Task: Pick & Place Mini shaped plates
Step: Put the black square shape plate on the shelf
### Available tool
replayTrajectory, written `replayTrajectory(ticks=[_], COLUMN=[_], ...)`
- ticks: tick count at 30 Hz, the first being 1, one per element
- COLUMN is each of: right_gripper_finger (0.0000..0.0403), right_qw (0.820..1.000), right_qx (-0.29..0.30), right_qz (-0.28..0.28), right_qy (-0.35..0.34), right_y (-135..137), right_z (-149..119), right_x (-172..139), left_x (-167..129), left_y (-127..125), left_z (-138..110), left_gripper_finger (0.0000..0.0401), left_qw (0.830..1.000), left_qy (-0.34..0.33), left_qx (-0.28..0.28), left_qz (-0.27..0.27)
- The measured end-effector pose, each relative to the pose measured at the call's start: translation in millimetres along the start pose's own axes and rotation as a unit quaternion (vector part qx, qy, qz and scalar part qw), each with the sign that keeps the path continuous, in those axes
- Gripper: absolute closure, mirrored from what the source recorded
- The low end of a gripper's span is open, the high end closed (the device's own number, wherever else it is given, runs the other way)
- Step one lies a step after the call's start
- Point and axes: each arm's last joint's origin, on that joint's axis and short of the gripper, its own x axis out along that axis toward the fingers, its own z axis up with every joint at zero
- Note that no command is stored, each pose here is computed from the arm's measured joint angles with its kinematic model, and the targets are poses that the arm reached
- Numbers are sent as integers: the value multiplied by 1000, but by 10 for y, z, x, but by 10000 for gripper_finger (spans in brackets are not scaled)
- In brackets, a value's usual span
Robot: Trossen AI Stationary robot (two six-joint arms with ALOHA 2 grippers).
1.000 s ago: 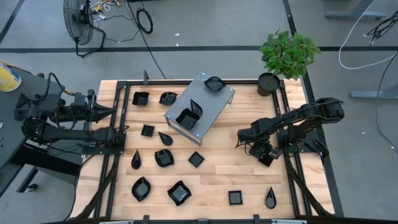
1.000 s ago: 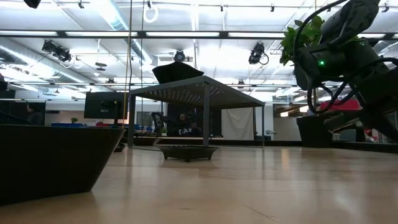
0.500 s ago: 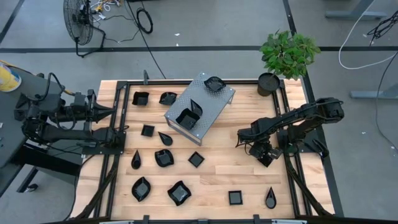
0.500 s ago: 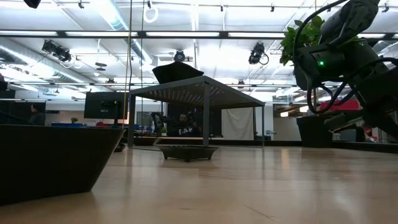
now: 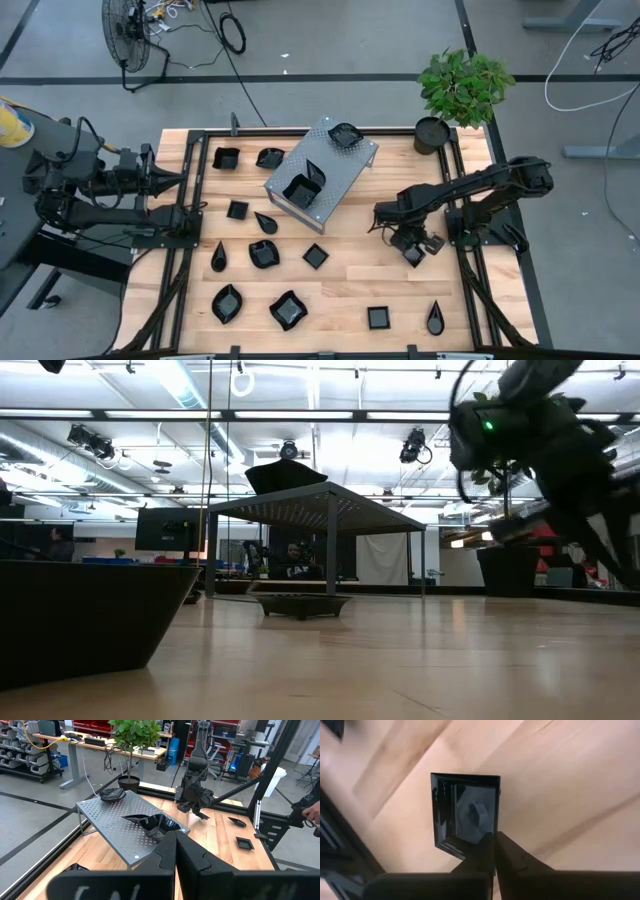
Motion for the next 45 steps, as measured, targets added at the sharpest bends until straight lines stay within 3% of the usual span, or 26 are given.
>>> replayTrajectory(ticks=[6,11,16,22,29,36,45], right_gripper_finger=[401,402,402,403,403,403,403], right_qw=[997,979,926,861,805,774,749], right_qx=[64,170,329,431,496,536,562], right_qz=[-31,-63,-82,-104,-124,-132,-147], right_qy=[-38,-91,-165,-248,-301,-310,-318], right_y=[-92,-183,-285,-392,-591,-973,-1451], right_z=[181,314,367,308,136,3,-205], right_x=[-361,-753,-1188,-1679,-2012,-2072,-2027], left_x=[0,0,0,0,0,0,1], left_y=[0,0,0,0,0,0,0], left_z=[0,0,0,0,0,0,0], left_gripper_finger=[396,396,396,396,396,396,396], left_qw=[1000,1000,1000,1000,1000,1000,1000], left_qy=[0,0,0,0,0,0,0], left_qx=[0,0,0,0,0,0,0], left_qz=[0,0,0,0,0,0,0])
